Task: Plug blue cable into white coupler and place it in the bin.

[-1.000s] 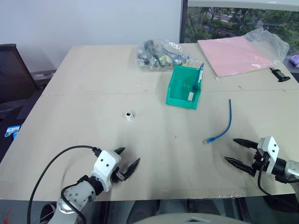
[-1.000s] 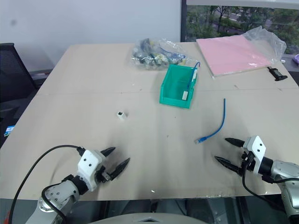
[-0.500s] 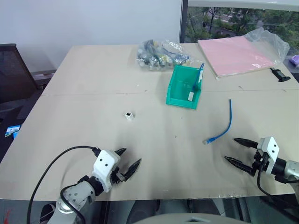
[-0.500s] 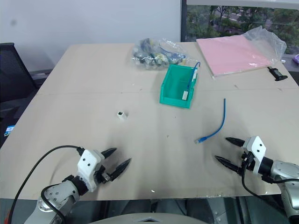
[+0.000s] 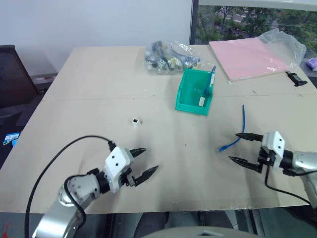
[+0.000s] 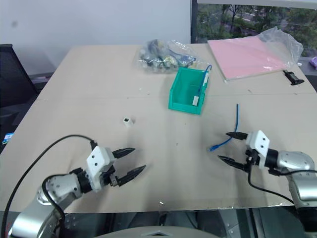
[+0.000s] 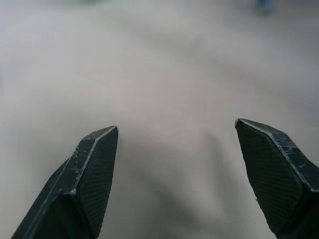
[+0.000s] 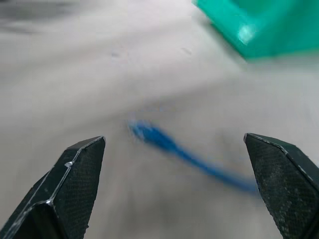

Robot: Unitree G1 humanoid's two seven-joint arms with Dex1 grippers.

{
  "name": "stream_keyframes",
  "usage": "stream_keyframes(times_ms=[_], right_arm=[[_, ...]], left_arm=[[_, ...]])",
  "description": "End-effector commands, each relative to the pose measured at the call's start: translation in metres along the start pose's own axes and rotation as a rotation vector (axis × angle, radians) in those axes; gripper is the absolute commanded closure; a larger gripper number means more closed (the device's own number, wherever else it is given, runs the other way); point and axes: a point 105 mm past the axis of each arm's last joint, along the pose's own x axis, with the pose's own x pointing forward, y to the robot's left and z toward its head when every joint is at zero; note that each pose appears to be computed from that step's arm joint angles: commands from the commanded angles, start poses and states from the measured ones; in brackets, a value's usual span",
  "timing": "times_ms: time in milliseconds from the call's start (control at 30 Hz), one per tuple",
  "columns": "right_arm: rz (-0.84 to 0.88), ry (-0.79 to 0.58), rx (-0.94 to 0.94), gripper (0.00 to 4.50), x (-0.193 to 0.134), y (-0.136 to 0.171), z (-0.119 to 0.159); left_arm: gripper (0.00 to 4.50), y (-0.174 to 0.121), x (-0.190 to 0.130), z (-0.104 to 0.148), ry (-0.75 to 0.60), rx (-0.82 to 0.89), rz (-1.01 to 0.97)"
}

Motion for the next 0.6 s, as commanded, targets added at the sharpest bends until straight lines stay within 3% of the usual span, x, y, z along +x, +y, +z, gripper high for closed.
stream_keyframes(times_ms=[33,133,333,433,600], right_arm=[[0.099,0.034,-0.074,0.10,0.013,-0.002,0.002],[0.168,0.096,-0.109,0.10,0.018,-0.010,-0.005],[0.264,0.139,-0.118,0.10,0.016,-0.018,-0.010],[0.295,0.147,-0.135,0.88,0.017,-0.022,-0.008],[0.334,0.144,-0.161,3.39,0.023,-0.024,-0.006]], left_arm=[[0.65,-0.011,0.006,0.028,-0.065,0.037,-0.169],[0.65,-0.020,0.009,0.048,-0.092,0.060,-0.310],[0.65,-0.018,0.007,0.057,-0.076,0.098,-0.387],[0.65,-0.016,0.003,0.053,-0.042,0.113,-0.402],[0.65,-0.020,0.001,0.051,-0.025,0.126,-0.416]])
